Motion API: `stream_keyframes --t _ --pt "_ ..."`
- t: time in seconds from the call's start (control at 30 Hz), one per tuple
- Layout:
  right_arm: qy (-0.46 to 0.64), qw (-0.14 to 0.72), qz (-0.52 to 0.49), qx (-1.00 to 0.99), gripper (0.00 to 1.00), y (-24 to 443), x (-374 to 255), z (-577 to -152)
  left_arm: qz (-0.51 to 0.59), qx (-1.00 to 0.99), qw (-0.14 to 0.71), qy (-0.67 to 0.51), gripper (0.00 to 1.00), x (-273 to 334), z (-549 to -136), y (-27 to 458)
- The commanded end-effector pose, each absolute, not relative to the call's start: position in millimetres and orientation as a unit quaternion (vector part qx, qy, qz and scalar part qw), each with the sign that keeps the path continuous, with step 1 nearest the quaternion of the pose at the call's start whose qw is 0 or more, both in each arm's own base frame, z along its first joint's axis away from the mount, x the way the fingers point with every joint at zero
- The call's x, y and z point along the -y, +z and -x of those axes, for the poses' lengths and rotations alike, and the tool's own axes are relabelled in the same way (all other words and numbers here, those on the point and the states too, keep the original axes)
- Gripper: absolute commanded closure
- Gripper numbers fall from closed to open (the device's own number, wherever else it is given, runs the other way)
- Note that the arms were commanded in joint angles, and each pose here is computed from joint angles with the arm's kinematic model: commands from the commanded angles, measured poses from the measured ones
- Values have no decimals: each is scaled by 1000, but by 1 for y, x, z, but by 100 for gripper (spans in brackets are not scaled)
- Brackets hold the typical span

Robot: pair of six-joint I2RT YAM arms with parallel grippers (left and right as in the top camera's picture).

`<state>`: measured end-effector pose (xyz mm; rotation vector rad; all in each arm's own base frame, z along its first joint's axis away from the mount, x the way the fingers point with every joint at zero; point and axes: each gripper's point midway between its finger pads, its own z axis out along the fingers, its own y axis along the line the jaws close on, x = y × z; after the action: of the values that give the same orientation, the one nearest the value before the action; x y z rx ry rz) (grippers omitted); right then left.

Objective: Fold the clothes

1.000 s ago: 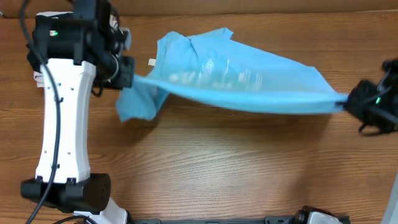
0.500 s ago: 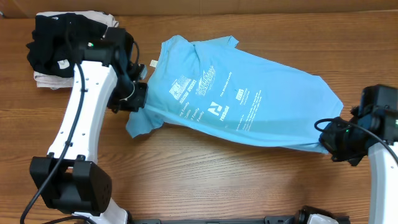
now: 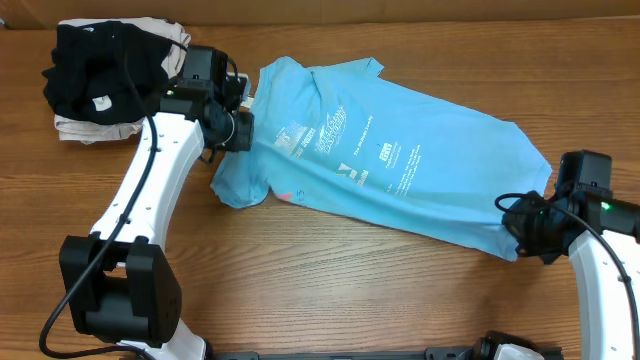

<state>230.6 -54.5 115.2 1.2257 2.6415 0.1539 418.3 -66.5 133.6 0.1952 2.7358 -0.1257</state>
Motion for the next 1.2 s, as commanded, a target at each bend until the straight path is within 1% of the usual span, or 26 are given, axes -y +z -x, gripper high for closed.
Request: stream_keyframes --t 0.0,0.13,0.27,0.37,0.5,0.53,0.57,0.6,0.63,0.73,0.77,0.8,0.83,0.9,0.97,1.17 --pt "30 143 -434 -889 87 118 69 -237 -63 -969 234 -54 96 73 -430 146" --pt "27 156 -434 -887 86 116 74 -248 -66 -964 251 -56 96 76 -442 145" --pt "19 155 -439 -885 86 109 81 -256 -74 -966 242 -57 96 85 -449 126" --pt "16 152 -443 -884 86 99 86 -264 -84 -967 235 -58 94 95 -459 103" --pt "13 153 -443 -883 86 89 91 -275 -94 -965 237 -62 90 107 -468 86" --pt "13 153 -443 -883 86 87 91 -277 -97 -965 236 -62 86 110 -469 82" --pt "14 150 -443 -884 86 85 91 -278 -100 -965 234 -63 77 113 -469 79" --pt "17 146 -443 -885 86 83 90 -278 -103 -965 233 -63 64 116 -468 77" --pt "21 142 -442 -885 85 81 88 -278 -106 -965 229 -64 55 119 -468 74" --pt "25 136 -439 -888 82 79 86 -277 -112 -965 228 -64 41 125 -467 71" --pt "34 134 -429 -893 79 79 82 -278 -113 -965 229 -65 36 126 -467 72" --pt "51 131 -414 -899 74 80 76 -280 -113 -964 231 -65 30 126 -468 72" --pt "66 127 -402 -904 67 80 70 -280 -113 -964 232 -65 21 126 -468 73" --pt "98 107 -383 -912 59 79 56 -275 -112 -964 233 -65 11 126 -469 73" --pt "107 75 -370 -920 57 77 46 -262 -110 -965 228 -64 9 123 -467 72" --pt "116 27 -338 -934 57 66 33 -238 -110 -967 219 -63 10 123 -463 70"
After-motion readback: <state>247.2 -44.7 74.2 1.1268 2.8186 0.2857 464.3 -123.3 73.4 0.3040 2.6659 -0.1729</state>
